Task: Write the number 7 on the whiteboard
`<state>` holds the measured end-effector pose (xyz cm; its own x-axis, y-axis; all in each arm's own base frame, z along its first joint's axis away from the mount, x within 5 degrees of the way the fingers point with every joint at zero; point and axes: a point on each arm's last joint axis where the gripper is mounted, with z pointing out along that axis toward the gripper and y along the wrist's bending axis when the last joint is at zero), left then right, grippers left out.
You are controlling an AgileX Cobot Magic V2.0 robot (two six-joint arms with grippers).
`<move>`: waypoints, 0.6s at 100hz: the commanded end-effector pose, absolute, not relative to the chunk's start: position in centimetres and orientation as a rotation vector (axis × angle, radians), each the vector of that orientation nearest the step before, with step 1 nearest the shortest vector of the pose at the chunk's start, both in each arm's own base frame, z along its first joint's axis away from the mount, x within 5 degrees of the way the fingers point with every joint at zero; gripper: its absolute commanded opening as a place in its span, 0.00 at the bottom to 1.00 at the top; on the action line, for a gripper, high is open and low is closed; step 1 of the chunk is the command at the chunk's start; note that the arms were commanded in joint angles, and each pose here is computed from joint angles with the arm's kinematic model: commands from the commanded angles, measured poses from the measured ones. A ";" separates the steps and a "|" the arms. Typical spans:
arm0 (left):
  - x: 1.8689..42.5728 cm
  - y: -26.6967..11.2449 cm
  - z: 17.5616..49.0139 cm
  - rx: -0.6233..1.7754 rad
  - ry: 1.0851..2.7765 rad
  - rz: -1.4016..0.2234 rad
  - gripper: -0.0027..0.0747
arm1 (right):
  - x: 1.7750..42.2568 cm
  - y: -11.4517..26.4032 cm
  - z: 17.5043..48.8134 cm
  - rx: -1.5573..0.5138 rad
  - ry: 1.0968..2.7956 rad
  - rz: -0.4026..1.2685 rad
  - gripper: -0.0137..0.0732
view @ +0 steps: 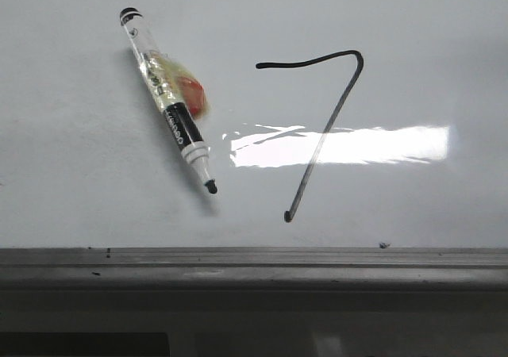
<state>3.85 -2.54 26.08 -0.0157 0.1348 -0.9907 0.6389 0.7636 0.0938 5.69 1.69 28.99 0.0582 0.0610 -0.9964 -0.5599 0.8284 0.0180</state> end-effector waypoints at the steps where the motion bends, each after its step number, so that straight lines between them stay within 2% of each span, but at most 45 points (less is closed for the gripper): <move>1: 4.1 -3.2 27.0 0.669 1.290 -0.305 0.01 | 5.5 2.0 29.9 -0.458 1.404 0.516 0.08; 16: 5.4 -2.4 23.8 0.407 1.412 -0.225 0.01 | 5.5 2.0 29.9 -0.458 1.404 0.516 0.08; 34: 6.1 -1.5 19.4 0.065 1.650 -0.295 0.01 | 5.5 2.0 29.9 -0.458 1.404 0.516 0.08; 48: 5.8 -1.4 18.0 0.057 1.814 -0.262 0.01 | 5.5 2.0 29.9 -0.458 1.404 0.516 0.08; 60: 5.4 -1.3 18.0 0.048 1.797 -0.272 0.01 | 5.5 2.0 29.9 -0.458 1.404 0.516 0.08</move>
